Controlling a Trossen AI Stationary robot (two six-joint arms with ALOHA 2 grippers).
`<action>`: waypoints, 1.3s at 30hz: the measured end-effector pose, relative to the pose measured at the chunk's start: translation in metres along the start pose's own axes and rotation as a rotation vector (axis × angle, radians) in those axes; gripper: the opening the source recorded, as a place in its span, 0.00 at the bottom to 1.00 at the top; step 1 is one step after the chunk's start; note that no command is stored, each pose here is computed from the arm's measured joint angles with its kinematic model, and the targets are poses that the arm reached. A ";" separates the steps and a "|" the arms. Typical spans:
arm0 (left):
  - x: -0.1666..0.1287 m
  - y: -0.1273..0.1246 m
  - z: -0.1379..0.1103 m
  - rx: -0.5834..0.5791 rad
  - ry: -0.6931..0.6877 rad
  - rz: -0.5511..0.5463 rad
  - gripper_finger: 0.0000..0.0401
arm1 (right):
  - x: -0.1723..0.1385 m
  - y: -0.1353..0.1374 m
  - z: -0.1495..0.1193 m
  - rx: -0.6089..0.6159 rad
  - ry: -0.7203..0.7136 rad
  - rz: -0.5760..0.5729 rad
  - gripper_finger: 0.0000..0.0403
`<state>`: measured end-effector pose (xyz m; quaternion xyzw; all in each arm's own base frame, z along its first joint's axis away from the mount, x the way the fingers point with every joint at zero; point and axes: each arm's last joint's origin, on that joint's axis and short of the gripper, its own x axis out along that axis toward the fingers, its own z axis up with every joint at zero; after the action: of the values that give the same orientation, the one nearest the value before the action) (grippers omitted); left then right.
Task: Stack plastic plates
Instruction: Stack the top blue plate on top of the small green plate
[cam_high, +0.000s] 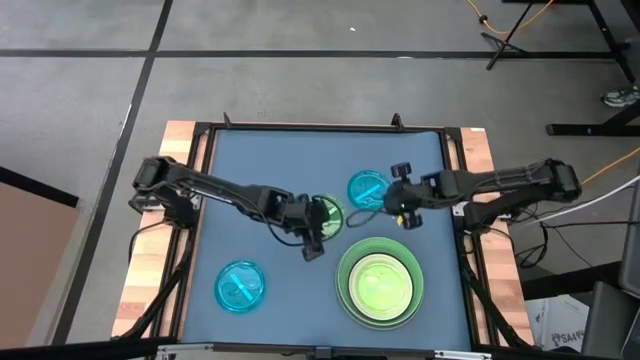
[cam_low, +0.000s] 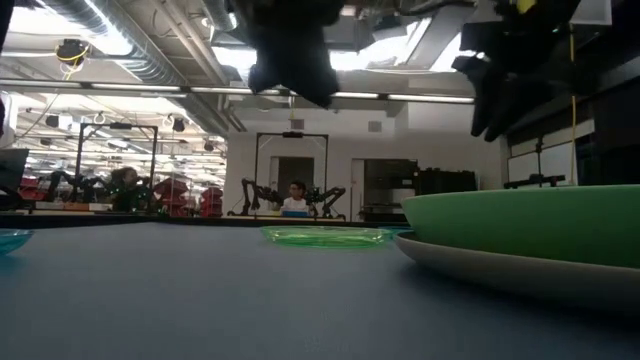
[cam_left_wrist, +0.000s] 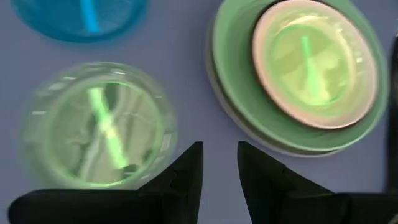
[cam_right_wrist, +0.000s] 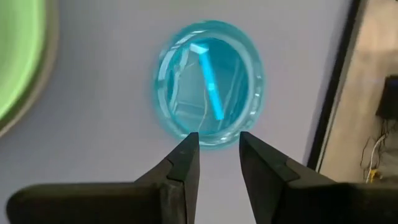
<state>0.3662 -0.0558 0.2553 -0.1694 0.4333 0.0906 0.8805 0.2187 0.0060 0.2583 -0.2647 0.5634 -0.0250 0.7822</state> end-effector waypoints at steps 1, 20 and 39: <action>-0.005 0.002 0.000 0.016 -0.003 0.019 0.23 | 0.002 -0.005 -0.001 0.024 -0.001 -0.007 0.26; -0.013 0.008 -0.002 0.082 0.020 0.081 0.23 | 0.030 -0.095 -0.056 0.376 -0.043 0.052 0.26; -0.013 0.008 -0.002 0.081 0.019 0.081 0.23 | 0.067 -0.132 -0.093 0.530 -0.113 0.196 0.26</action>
<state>0.3545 -0.0490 0.2627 -0.1168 0.4516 0.1067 0.8781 0.1942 -0.1660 0.2377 0.0036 0.5157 -0.0809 0.8529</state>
